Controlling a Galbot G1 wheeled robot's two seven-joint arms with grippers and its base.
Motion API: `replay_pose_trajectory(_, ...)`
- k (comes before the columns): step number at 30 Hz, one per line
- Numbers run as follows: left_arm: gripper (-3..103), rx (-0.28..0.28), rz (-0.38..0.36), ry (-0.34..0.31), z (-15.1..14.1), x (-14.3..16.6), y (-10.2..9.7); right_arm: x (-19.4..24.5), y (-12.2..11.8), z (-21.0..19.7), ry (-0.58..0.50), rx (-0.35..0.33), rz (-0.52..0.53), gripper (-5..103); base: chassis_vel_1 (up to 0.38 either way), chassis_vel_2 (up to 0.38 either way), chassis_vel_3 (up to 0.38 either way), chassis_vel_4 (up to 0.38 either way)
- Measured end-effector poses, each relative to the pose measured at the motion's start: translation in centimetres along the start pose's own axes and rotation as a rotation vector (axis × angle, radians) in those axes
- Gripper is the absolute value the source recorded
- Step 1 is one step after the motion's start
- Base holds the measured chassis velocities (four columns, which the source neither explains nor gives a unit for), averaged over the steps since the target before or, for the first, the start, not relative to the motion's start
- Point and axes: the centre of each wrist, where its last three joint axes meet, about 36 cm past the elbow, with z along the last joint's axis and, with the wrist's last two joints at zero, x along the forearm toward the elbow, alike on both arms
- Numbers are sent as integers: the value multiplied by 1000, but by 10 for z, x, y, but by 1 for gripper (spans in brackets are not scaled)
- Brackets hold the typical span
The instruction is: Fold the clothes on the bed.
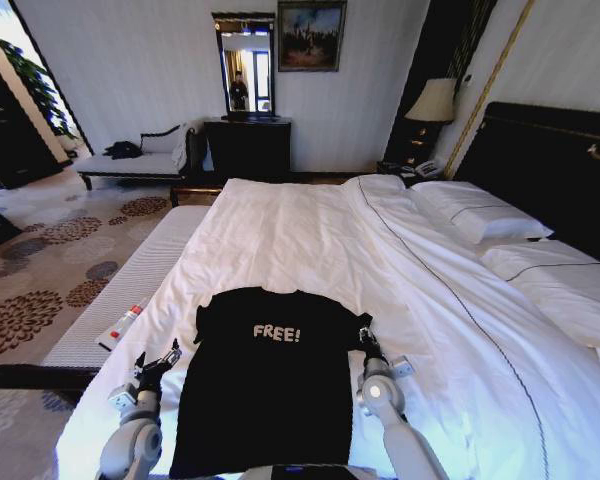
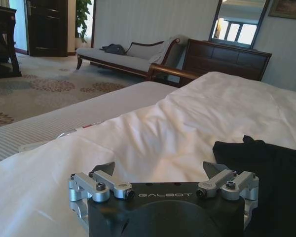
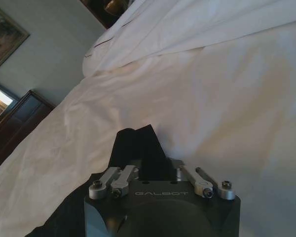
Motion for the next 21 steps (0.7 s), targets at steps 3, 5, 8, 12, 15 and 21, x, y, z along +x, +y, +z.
replay_pose_trajectory(3, 100, 3, 0, 3, 2, -1, -1, -3, 2, 2, 1, 5, -10, 18, 0, 0, 0, 0)
replay_pose_trajectory(5, 100, 3, 0, 3, 2, -2, -1, -3, 2, 2, 1, 6, -11, 13, 0, 0, 0, 0)
replay_pose_trajectory(8, 100, 1, -1, 3, 2, -3, 0, -4, 2, 2, -1, 6, -11, 7, 0, 0, 0, 0)
replay_pose_trajectory(12, 100, -1, -2, 2, 1, -5, 1, -4, 3, 2, -15, 2, -17, 1, 0, 0, 0, 0)
replay_pose_trajectory(15, 100, -1, -2, 0, 1, -6, 1, -2, 5, -1, -34, -6, -27, 0, 0, 0, 0, 0)
replay_pose_trajectory(21, 100, 4, -6, 2, 2, -6, 1, 4, 5, -10, -60, -15, -7, 0, 0, 0, 0, 0)
